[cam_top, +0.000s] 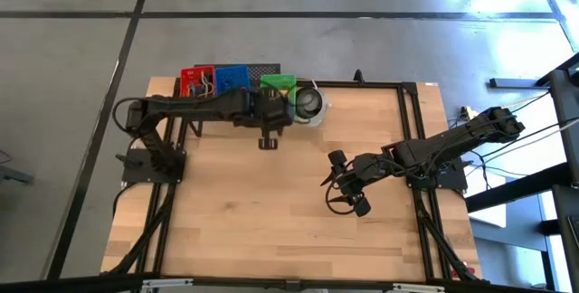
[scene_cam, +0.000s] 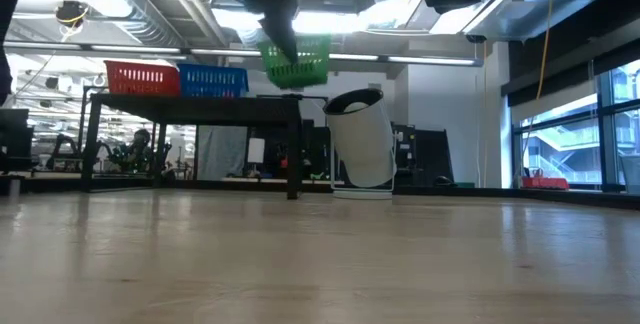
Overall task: Pick & Place Office Desk Supplies
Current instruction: Put the green bin with crayon boxes on the shelf
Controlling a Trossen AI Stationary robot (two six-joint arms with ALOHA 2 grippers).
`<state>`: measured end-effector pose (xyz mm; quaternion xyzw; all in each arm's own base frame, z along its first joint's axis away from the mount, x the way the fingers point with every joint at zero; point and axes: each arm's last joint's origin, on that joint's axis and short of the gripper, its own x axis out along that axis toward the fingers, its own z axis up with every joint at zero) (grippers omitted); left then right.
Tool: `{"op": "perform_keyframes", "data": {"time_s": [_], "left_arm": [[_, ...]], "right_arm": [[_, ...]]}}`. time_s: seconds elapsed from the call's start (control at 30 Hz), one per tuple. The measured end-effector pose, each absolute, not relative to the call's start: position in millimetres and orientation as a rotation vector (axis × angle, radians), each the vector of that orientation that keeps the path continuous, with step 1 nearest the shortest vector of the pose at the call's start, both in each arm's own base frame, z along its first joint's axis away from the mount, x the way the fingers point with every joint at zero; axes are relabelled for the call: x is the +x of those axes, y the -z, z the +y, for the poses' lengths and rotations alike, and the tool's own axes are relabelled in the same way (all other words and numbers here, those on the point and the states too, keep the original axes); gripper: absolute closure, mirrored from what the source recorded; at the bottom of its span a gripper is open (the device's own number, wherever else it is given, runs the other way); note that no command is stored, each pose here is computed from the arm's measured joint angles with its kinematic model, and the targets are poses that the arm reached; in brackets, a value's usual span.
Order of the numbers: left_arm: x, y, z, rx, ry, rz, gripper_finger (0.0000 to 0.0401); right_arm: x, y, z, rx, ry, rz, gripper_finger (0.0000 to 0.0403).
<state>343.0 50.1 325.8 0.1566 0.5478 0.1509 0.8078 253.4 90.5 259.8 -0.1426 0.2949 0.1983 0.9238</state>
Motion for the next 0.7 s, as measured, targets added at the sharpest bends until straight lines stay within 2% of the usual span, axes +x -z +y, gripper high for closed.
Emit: {"op": "perform_keyframes", "data": {"time_s": [0.3, 0.7], "left_arm": [[329.0, -322.2, 85.7, 0.252, -0.349, 1.267, 0.0398], [324.7, -321.3, 93.3, 0.231, -0.348, 1.294, 0.0398]], "right_arm": [[252.7, -260.0, 92.3, -0.269, -0.474, 0.603, 0.0166], [252.6, -259.9, 92.5, -0.266, -0.483, 0.603, 0.0165]]}}
